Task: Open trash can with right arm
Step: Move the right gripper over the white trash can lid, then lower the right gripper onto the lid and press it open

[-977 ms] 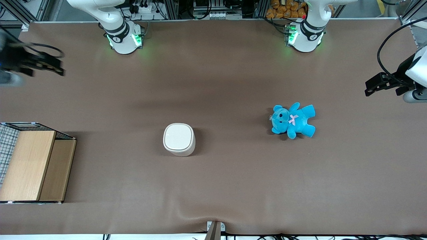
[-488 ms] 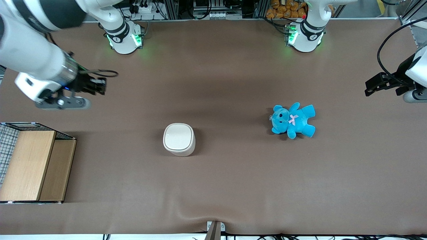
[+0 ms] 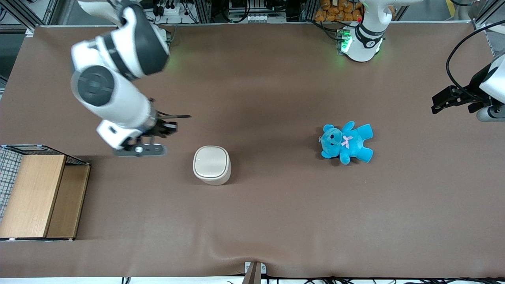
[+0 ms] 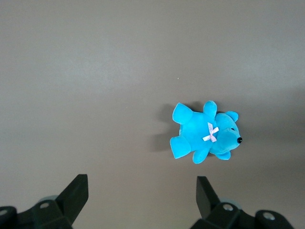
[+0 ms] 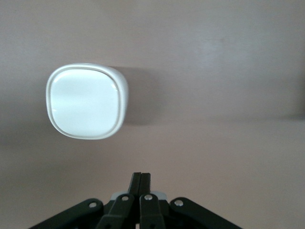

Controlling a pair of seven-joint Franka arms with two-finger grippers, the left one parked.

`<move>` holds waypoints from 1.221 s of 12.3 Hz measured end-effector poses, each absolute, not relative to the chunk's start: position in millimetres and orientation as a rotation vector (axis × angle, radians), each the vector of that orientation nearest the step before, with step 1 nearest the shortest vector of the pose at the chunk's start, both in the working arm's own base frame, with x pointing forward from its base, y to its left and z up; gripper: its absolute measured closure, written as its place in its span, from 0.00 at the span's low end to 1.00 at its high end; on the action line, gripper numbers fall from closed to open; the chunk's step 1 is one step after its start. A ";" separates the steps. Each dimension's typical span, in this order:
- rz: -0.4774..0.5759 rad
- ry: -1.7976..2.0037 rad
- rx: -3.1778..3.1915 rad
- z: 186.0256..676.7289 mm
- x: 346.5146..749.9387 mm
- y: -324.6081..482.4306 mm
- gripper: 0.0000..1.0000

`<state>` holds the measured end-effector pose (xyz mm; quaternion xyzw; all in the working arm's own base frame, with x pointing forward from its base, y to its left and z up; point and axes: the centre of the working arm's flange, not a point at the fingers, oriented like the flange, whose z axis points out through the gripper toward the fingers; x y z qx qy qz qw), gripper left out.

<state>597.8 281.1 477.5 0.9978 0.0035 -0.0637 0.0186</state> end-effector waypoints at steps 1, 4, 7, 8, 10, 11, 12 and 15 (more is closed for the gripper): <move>-0.192 -0.006 3.095 466.3 597.7 293.3 0.99; -0.156 -0.066 3.096 432.7 603.0 318.4 0.99; -0.131 -0.080 3.095 382.0 618.7 325.8 0.99; -0.148 -0.081 3.086 363.9 621.2 326.7 0.99; -0.167 -0.082 3.074 340.4 624.0 328.1 0.99; -0.175 -0.083 3.070 335.0 624.2 328.2 0.99; -0.180 -0.083 3.068 332.3 624.2 328.2 0.99; -0.177 -0.084 3.069 327.0 625.1 329.4 0.99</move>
